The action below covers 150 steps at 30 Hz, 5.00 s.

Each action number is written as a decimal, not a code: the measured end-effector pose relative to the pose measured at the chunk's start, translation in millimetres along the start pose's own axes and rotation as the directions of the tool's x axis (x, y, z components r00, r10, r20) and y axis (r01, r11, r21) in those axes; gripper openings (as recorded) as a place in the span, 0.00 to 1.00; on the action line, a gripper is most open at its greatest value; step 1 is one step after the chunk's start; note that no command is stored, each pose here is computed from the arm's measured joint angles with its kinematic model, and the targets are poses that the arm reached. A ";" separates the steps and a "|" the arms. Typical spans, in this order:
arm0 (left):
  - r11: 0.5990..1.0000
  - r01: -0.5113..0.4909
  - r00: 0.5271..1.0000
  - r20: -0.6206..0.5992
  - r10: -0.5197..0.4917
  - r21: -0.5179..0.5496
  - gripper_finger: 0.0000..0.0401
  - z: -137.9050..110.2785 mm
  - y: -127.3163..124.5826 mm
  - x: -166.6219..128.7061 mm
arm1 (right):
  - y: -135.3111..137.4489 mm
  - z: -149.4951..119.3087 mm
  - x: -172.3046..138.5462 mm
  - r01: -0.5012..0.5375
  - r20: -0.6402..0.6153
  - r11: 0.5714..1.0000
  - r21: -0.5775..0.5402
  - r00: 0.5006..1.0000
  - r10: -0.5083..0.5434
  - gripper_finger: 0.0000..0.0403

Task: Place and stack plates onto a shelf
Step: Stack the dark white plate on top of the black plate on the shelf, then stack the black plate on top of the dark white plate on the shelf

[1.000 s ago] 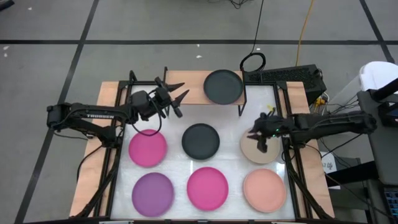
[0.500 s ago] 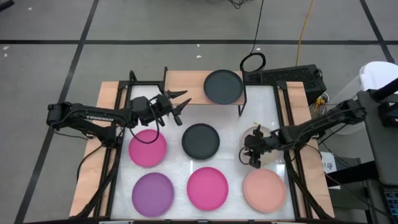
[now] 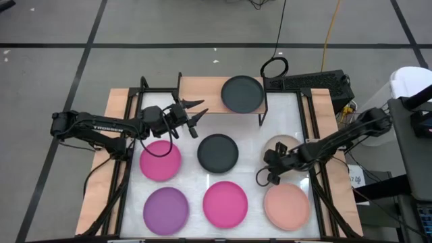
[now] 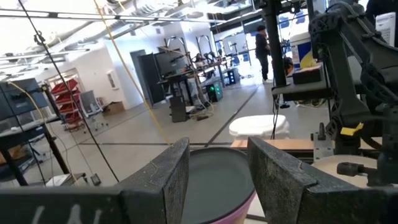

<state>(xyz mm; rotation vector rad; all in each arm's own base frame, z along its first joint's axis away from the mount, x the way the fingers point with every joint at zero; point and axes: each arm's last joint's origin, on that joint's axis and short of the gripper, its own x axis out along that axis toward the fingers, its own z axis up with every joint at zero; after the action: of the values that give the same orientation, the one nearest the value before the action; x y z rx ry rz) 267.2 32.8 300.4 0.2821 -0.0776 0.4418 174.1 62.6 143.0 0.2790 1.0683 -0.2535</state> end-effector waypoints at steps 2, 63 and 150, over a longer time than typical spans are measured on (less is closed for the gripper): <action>1.000 0.002 1.000 0.000 -0.002 -0.003 0.42 0.1 -0.5 -0.1 | 0.2 -0.6 2.1 0.008 -0.008 1.000 -0.003 1.000 -0.008 0.23; 0.999 0.013 1.000 0.005 -0.012 -0.044 0.42 1.4 -3.7 -1.2 | -4.1 114.4 -174.4 0.274 0.866 0.936 -0.220 0.498 0.057 0.00; 0.871 0.477 0.765 -0.544 -0.345 0.119 0.42 -13.2 -61.4 -10.6 | -23.7 68.5 -111.4 0.267 0.744 0.935 -0.235 0.668 -0.003 0.39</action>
<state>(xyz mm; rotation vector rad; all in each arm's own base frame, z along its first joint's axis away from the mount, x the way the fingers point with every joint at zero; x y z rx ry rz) 284.3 -20.9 270.8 0.4138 0.5625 0.0642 171.3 24.4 270.2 -0.2144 0.2951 -0.2845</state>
